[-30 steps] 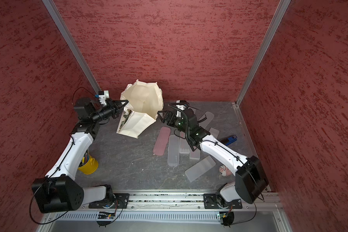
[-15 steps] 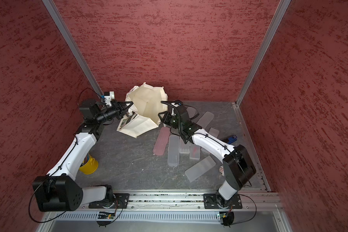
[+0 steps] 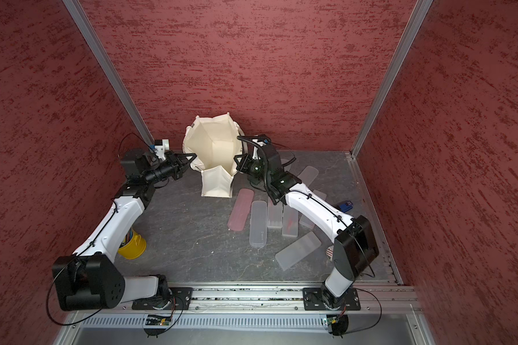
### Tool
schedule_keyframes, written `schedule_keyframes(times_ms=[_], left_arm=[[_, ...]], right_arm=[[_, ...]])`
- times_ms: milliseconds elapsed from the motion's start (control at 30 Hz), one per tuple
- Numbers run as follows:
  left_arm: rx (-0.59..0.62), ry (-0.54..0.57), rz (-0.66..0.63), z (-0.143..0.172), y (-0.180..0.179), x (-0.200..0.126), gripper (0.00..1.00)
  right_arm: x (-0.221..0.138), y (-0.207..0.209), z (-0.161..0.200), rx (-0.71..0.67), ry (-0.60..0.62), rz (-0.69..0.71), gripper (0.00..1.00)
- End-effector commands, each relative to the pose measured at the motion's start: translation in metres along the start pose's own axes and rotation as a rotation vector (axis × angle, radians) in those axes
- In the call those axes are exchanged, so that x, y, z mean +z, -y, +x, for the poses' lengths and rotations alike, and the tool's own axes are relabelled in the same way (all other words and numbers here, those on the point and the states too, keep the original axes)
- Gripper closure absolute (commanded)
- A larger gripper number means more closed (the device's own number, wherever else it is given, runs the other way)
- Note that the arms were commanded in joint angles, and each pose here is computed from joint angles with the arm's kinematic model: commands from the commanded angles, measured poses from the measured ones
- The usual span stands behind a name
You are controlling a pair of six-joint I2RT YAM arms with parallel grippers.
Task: Take out the pencil case from the canvas bag
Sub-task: Place the canvas bag at the center of the board.
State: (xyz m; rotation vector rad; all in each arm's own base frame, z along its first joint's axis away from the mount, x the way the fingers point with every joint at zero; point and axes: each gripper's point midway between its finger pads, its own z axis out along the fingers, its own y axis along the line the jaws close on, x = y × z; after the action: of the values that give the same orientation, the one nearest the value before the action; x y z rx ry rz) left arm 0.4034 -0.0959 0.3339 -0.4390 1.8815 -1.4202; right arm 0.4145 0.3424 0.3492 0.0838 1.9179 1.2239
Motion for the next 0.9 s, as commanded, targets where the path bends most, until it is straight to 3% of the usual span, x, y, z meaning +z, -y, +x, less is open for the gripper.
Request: schedule_keyframes(times_ms=[0,167,333,400,533,667,733,767,867], left_arm=[[0.021,0.05,-0.069,-0.018,-0.02,-0.005,0.99],[-0.022,0.046,-0.152,-0.024,-0.055,-0.008,0.95],[-0.061,0.035,-0.191,-0.031,-0.08,-0.005,0.83],[-0.067,0.021,-0.2,-0.033,-0.088,-0.001,0.75],[-0.055,0.026,-0.221,-0.038,-0.096,0.001,0.49],[-0.019,0.049,-0.238,-0.044,-0.094,-0.002,0.28],[0.002,0.058,-0.254,-0.046,-0.091,-0.004,0.17],[0.016,0.062,-0.265,-0.047,-0.089,-0.006,0.03],[0.069,0.09,-0.305,-0.05,-0.079,-0.017,0.0]], right_arm=[[0.012,-0.011,0.001,-0.038,-0.016,-0.019,1.0],[0.034,-0.006,0.026,-0.018,-0.05,-0.007,1.0],[0.055,0.013,0.045,0.024,-0.091,0.013,1.0],[0.06,0.016,0.048,0.036,-0.093,0.01,1.0],[0.069,0.016,0.05,0.031,-0.106,-0.003,1.0],[0.079,0.021,0.053,0.02,-0.12,0.004,0.86],[0.081,0.022,0.052,0.017,-0.121,0.005,0.7],[0.081,0.02,0.05,0.016,-0.118,0.0,0.64],[0.078,0.011,0.041,0.008,-0.103,-0.035,0.47]])
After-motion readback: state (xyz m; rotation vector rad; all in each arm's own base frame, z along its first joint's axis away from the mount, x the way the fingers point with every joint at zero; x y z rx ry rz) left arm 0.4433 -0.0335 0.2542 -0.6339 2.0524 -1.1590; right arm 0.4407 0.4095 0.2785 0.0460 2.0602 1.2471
